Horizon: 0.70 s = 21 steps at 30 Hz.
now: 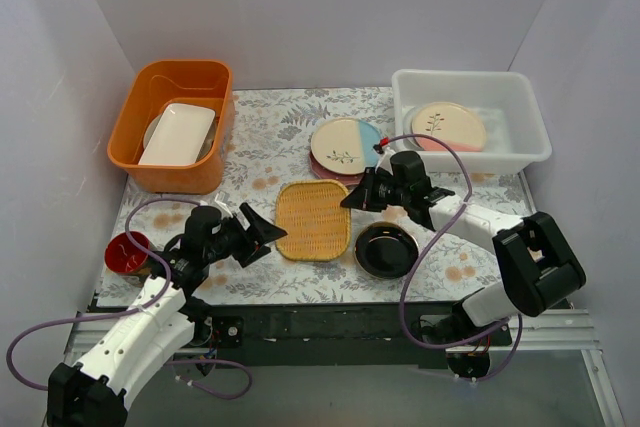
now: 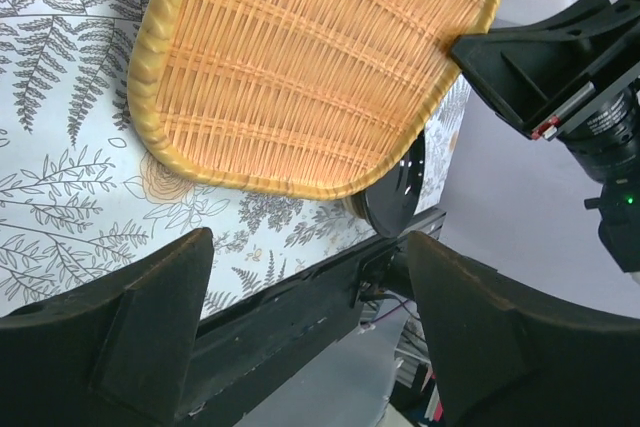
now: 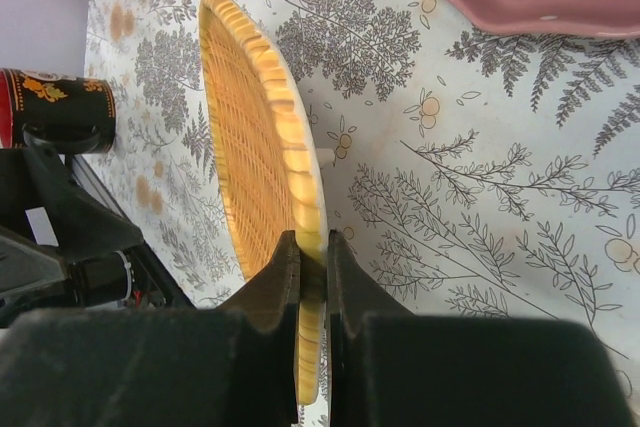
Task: Place the plates into the plastic bin on the countertop
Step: Pick up the plate at the center of the board.
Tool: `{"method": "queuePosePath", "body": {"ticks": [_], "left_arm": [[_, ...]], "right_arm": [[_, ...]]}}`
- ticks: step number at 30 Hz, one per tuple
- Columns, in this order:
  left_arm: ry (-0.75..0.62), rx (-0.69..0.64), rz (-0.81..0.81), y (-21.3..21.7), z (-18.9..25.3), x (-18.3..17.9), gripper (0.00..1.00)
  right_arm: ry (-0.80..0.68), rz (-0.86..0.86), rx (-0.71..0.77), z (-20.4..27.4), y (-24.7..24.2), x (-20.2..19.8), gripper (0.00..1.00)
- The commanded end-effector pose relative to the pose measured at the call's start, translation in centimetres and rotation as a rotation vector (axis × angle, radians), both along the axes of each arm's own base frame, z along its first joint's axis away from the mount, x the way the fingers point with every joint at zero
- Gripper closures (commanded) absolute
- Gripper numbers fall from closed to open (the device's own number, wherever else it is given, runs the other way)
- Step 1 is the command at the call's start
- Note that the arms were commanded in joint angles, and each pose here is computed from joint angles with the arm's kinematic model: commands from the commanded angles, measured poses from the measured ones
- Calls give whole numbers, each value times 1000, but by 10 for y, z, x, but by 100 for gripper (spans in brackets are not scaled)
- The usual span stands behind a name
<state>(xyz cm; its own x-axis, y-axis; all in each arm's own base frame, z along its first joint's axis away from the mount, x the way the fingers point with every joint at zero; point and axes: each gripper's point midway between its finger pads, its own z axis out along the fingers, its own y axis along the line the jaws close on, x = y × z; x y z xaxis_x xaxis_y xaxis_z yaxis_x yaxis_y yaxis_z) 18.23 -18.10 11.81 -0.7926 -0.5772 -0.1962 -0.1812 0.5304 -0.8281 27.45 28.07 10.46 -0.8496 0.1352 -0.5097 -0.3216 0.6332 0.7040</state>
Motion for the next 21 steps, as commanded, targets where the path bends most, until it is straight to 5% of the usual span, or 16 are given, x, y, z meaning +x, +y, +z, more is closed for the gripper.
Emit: {"method": "queuePosePath", "body": {"ticks": [1,5,21], "left_arm": [[-53,-2,-5,-1,18,4,18],[-64,2,-3,0,20,5,2],[10,6,15,2,-21,0,2]], "right_arm": [[-104,-16,36,35,0,10,99],[-118,-23,45,43,-3,9,99],[-128,-73,28,56,-30,8,99]]}}
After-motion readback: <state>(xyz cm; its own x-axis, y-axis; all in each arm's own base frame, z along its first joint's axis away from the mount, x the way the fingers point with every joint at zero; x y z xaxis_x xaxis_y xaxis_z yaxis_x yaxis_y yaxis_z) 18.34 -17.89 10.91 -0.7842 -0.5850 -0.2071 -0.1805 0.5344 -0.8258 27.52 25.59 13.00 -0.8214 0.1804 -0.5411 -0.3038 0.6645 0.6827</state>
